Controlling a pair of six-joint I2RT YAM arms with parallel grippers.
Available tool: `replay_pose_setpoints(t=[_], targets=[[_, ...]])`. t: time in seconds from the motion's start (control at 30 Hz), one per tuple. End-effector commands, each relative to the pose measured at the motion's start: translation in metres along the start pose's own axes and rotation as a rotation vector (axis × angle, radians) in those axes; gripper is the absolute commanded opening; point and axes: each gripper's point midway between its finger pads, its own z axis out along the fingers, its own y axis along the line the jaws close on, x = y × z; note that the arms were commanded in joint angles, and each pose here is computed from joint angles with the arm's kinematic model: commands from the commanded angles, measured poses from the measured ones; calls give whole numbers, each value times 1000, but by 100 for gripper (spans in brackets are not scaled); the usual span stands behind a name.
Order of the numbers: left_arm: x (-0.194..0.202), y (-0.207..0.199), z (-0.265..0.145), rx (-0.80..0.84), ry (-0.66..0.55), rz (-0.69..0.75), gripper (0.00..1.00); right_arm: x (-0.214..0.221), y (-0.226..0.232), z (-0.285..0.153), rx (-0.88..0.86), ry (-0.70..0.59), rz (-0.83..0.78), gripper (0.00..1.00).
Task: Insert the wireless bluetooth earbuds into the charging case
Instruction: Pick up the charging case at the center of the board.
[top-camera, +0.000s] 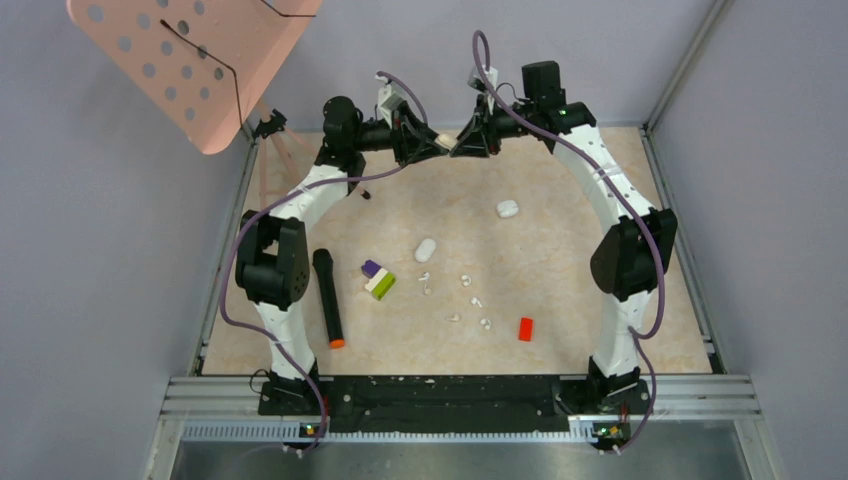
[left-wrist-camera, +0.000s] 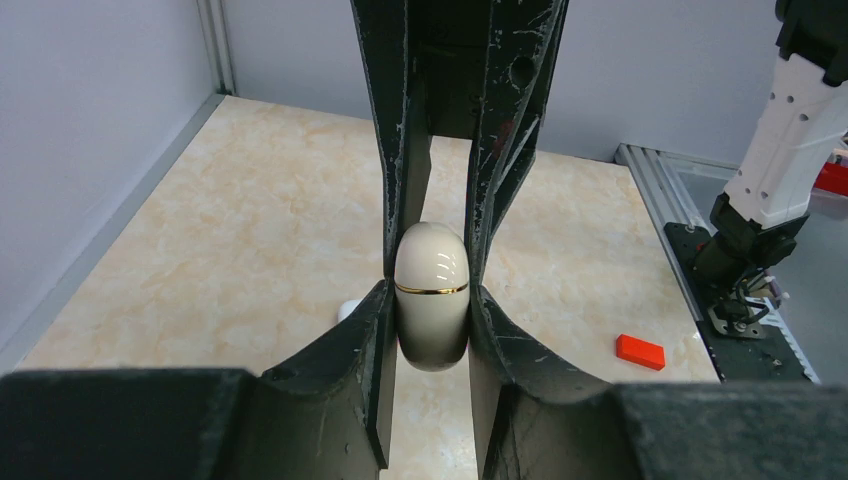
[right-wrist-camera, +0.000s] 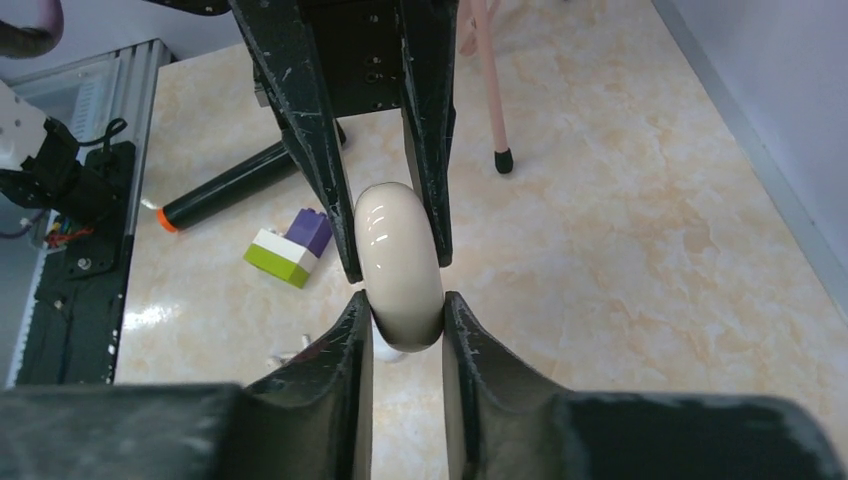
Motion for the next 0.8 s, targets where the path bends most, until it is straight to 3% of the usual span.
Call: replay_pose_setpoints(t=[0.0, 0.07, 0.1, 0.17, 0.57, 0.77], targets=[[-37, -12, 2, 13, -34, 119, 17, -20, 7, 5, -35, -38, -71, 13], [-34, -7, 2, -7, -29, 109, 30, -20, 4, 3, -16, -26, -93, 6], [-32, -4, 2, -21, -25, 98, 42, -19, 2, 1, 1, -12, -113, 5], [-27, -3, -2, -28, -9, 100, 49, -17, -3, -3, 45, 33, -171, 4], [-7, -10, -17, -32, 39, 194, 51, 15, -6, -19, 125, 318, -405, 0], [4, -8, -9, -32, 31, 213, 54, 8, -6, -11, 123, 300, -389, 0]])
